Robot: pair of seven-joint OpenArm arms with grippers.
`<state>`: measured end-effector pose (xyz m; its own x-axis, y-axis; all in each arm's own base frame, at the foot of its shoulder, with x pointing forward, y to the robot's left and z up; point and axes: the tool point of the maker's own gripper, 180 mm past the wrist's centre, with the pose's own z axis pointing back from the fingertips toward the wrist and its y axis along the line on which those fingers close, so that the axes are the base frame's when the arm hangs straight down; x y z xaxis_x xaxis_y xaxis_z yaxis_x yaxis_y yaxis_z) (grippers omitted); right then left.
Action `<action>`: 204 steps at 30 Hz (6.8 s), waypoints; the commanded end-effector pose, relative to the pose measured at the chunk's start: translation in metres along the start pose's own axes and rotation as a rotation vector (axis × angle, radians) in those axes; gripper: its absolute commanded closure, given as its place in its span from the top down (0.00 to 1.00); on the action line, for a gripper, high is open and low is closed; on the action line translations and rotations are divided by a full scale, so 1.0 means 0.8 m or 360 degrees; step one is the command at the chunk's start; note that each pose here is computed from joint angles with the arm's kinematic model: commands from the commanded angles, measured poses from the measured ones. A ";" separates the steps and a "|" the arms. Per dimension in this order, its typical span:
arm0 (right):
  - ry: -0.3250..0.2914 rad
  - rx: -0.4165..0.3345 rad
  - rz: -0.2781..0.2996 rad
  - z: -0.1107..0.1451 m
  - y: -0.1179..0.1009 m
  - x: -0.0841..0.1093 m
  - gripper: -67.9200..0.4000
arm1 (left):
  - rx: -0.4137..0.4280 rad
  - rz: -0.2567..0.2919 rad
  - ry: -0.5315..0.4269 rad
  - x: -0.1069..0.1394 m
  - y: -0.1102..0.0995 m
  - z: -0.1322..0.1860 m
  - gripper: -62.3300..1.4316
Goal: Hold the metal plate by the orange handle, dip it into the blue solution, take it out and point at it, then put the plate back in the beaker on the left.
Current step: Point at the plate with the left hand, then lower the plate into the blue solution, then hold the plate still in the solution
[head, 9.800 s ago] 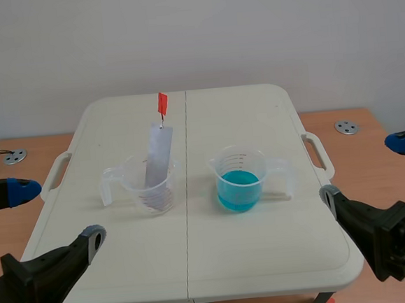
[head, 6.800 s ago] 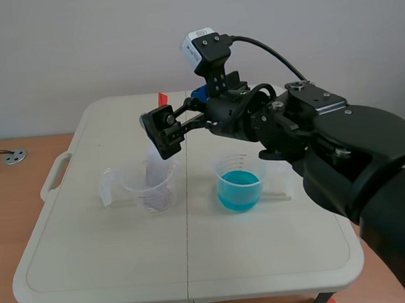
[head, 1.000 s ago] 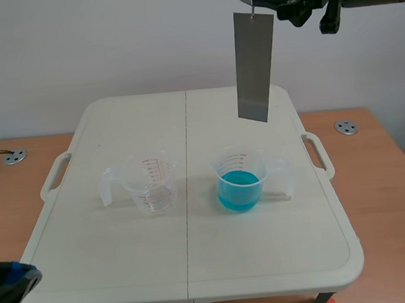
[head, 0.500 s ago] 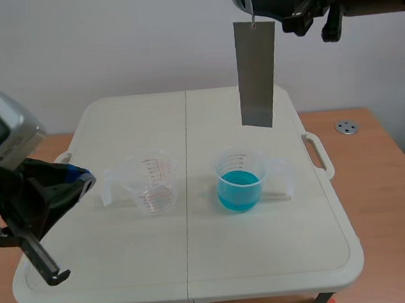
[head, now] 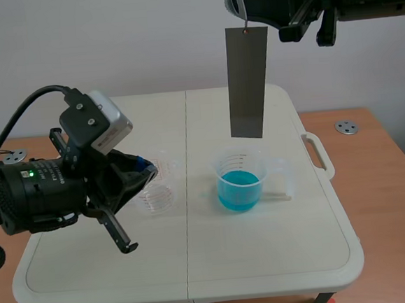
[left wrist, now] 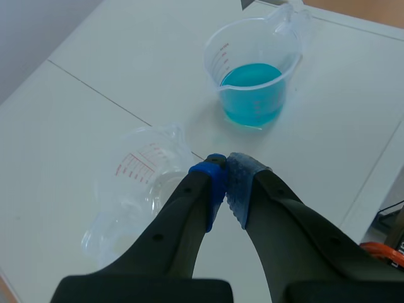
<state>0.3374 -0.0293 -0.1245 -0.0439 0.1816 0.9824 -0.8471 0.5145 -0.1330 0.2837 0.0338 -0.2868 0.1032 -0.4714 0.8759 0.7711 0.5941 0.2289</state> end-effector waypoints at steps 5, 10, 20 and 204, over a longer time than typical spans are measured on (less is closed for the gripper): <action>-0.0052 0.0043 0.0043 -0.003 0.008 0.015 0.03 | -0.0023 0.0042 -0.0063 0.015 0.004 -0.021 0.07; -0.0055 0.0042 0.0042 -0.003 0.008 0.015 0.03 | -0.0048 0.0059 -0.0077 0.020 0.004 -0.036 0.07; -0.0056 0.0039 0.0040 -0.003 0.007 0.014 0.03 | -0.0071 0.0031 -0.0151 0.047 0.018 -0.056 0.07; 0.0309 -0.0081 -0.0186 -0.045 0.002 -0.190 0.03 | 0.0290 0.0690 0.0729 -0.240 -0.110 0.253 0.07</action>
<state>0.3621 -0.0280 -0.2825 0.1777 0.2617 0.9486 -0.8022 0.5969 -0.0144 0.0660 0.2063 -0.3917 0.6789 -0.3771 0.6299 0.4844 0.8748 0.0016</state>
